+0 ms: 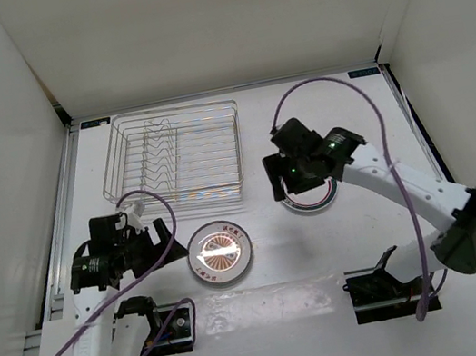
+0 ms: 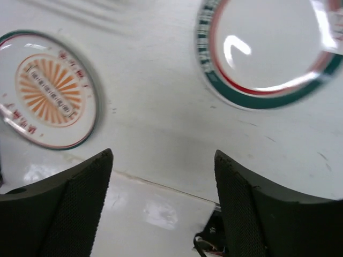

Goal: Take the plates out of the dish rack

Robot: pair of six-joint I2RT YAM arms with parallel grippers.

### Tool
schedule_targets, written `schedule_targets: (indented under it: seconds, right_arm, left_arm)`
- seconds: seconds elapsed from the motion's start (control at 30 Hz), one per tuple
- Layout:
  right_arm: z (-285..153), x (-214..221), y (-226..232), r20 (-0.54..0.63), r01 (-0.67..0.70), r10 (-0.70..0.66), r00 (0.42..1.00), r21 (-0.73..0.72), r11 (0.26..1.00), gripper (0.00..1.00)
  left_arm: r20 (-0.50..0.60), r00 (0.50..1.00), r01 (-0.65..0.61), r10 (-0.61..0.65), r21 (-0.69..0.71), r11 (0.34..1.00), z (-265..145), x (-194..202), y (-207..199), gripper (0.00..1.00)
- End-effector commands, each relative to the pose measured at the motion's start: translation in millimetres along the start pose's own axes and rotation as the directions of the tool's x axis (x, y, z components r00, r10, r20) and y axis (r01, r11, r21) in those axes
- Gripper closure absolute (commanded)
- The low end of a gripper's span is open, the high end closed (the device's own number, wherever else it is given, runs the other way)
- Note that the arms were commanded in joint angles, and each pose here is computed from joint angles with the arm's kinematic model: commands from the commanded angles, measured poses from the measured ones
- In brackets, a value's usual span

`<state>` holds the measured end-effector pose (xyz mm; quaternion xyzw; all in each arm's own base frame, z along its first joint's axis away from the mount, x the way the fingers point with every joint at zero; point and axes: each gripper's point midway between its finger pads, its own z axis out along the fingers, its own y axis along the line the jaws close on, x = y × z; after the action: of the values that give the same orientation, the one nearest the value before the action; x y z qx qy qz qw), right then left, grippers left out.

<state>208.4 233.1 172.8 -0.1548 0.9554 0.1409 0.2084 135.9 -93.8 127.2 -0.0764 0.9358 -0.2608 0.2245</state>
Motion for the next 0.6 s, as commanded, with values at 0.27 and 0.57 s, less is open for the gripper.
schedule_targets:
  seconds: [0.27,0.57]
  right_arm:
    - [-116.0,35.7,-118.3,0.295,-0.28,0.157,0.942,0.439,0.854,0.1]
    - [-128.8,51.5,-127.8,0.185,-0.215,0.135,0.973,0.533,0.819,0.1]
  left_arm:
    - [0.17,0.919,-0.35,0.356,-0.066,0.934,-48.7,-26.6,-12.5,0.0]
    - [0.214,0.927,-0.267,0.309,-0.203,0.942,-67.0,-37.3,1.0,0.0]
